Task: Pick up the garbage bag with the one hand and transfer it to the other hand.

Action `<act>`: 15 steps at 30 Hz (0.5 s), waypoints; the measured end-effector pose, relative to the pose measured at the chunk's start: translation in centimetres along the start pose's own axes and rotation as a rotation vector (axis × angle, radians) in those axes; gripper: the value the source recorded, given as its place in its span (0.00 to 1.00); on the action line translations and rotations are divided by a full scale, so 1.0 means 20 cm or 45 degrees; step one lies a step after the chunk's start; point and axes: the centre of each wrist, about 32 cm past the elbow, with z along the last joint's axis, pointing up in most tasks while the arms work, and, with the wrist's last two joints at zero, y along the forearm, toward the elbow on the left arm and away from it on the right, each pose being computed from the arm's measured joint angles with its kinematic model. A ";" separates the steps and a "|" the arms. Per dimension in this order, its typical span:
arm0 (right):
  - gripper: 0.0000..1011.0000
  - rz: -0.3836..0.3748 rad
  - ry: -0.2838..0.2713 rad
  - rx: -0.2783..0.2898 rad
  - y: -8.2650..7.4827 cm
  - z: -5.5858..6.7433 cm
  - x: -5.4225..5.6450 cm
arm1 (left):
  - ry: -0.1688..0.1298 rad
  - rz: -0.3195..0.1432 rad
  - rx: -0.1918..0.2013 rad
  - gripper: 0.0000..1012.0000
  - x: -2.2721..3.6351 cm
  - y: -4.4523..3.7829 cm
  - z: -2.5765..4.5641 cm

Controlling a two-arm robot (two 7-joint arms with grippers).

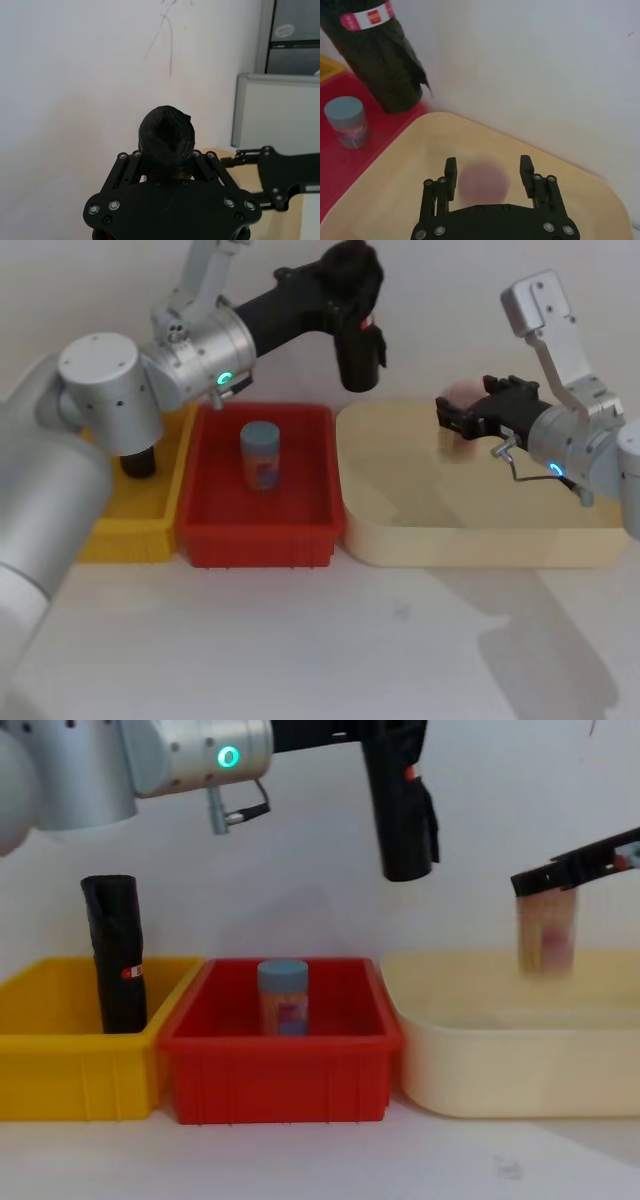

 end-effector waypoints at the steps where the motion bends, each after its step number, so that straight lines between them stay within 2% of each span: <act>1: 0.75 -0.001 0.001 -0.002 0.00 0.00 0.00 | 0.004 -0.006 -0.003 0.34 -0.002 -0.013 -0.003; 4: 0.83 -0.006 0.002 -0.010 0.00 -0.01 0.01 | 0.015 -0.027 -0.012 0.34 -0.012 -0.063 -0.011; 8: 0.94 -0.013 0.004 -0.022 0.01 -0.02 0.02 | 0.023 -0.045 -0.020 0.34 -0.020 -0.101 -0.015; 11: 0.99 -0.015 0.004 -0.025 0.01 -0.02 0.02 | 0.026 -0.053 -0.022 0.34 -0.024 -0.119 -0.018; 15: 0.99 -0.011 0.006 -0.022 0.00 -0.02 0.03 | 0.032 -0.066 -0.028 0.34 -0.032 -0.146 -0.021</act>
